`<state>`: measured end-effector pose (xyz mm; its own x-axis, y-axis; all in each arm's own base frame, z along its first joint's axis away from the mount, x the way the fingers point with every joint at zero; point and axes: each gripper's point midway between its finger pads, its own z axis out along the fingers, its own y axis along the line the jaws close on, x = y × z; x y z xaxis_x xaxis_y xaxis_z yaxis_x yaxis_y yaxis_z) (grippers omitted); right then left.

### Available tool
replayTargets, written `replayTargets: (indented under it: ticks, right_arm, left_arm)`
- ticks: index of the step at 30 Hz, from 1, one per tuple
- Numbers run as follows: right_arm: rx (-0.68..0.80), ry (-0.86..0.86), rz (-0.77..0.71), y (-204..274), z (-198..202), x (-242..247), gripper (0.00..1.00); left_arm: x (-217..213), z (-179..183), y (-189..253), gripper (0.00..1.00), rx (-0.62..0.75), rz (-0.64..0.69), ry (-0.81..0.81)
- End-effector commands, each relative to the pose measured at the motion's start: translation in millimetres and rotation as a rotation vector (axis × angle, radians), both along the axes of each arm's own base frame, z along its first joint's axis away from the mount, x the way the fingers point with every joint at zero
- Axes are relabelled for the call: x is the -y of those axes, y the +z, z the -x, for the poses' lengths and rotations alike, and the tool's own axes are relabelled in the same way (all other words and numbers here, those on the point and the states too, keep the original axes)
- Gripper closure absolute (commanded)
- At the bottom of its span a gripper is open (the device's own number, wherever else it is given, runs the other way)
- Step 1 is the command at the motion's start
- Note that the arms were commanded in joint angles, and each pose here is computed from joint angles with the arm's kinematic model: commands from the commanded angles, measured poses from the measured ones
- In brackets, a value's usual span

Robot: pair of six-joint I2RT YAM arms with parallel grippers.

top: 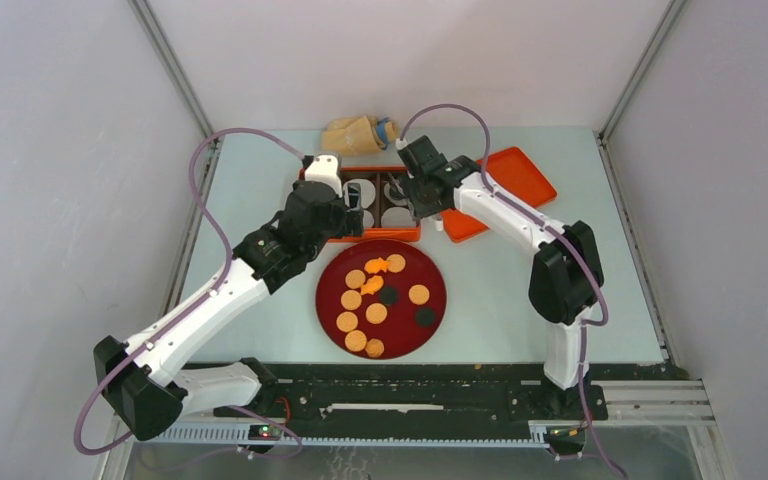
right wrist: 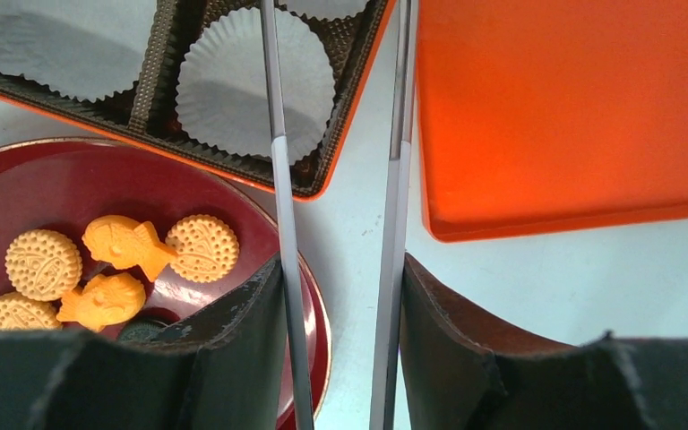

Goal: Pack the cookies

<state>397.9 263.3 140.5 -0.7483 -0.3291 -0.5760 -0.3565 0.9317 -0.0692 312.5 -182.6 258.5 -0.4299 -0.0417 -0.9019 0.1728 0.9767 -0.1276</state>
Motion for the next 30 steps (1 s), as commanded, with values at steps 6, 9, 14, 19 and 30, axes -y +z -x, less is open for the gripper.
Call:
replayTargets:
  ticks: [6,9,14,19,30]
  right_arm:
    - [0.182,0.082,-0.064,101.5,88.7,-7.7,0.48]
    - [0.12,0.131,-0.088,89.0,140.1,-7.2,0.48]
    - [-0.01,0.138,-0.097,46.9,206.4,12.0,0.48]
    - [-0.064,0.108,-0.08,20.4,234.0,25.9,0.48]
    - [-0.205,0.09,-0.02,-27.7,276.3,44.2,0.47]
  left_arm:
    - [-7.6,1.4,13.1,0.22,0.044,0.031,0.031]
    - [-12.3,1.5,8.6,0.21,0.035,0.018,0.053]
    - [-9.0,3.1,1.5,0.21,0.013,0.032,0.042]
    - [-0.3,3.5,1.8,0.2,0.003,0.059,0.011]
    - [4.1,6.4,-0.1,0.2,-0.01,0.081,-0.008]
